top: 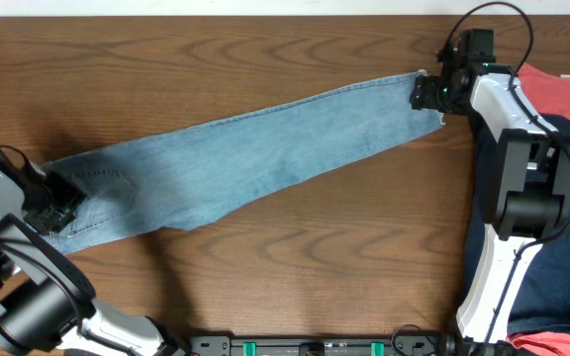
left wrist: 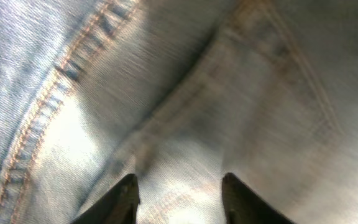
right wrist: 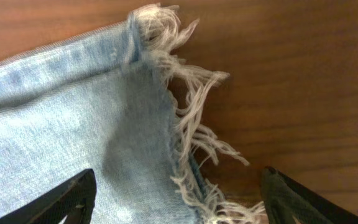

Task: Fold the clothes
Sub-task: 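Lift the hems with the right gripper and carry them toward the waistband, then lay the hems over the waistband with the right gripper and release, then grasp the left and right ends of the folded jeans with both grippers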

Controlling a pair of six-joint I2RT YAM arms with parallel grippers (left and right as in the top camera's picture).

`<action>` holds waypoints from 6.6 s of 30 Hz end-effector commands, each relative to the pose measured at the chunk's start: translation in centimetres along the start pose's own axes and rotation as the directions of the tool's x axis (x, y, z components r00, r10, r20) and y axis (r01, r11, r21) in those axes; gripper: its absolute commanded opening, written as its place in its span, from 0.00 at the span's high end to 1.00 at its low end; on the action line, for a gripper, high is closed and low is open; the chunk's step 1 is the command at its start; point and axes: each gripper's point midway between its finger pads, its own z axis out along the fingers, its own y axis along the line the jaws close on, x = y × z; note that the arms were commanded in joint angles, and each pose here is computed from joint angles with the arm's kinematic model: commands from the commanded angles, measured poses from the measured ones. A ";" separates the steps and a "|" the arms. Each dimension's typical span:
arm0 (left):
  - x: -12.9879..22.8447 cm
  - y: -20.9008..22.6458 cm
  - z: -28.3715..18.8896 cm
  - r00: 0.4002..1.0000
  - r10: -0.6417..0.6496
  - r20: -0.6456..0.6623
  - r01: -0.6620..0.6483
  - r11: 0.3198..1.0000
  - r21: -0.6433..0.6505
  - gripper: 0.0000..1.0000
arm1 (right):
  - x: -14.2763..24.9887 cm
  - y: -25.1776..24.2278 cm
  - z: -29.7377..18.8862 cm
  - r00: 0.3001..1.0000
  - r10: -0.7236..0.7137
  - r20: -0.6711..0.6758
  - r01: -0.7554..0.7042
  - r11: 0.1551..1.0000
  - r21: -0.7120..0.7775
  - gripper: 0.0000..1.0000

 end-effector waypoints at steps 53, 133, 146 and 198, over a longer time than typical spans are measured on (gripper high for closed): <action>8.3 -7.0 -22.0 0.933 0.101 0.344 -0.182 0.960 0.211 0.51 | -3.1 22.6 -25.1 0.950 -0.006 0.311 0.177 0.832 -0.525 0.99; 14.4 -17.6 -5.4 0.685 0.713 -0.150 -0.653 0.692 0.307 0.94 | 14.0 21.3 -7.4 0.886 -0.230 -0.402 0.051 0.911 -0.409 0.86; 11.2 -13.0 1.5 0.768 0.557 -0.316 -0.572 0.819 0.052 0.85 | 15.9 17.0 -3.7 0.840 -0.211 -0.499 0.054 0.949 -0.311 0.94; 11.6 -13.5 6.0 0.755 0.516 -0.405 -0.429 0.856 0.290 0.94 | 18.5 16.0 -2.6 0.883 -0.068 -0.464 -0.062 0.964 -0.260 0.99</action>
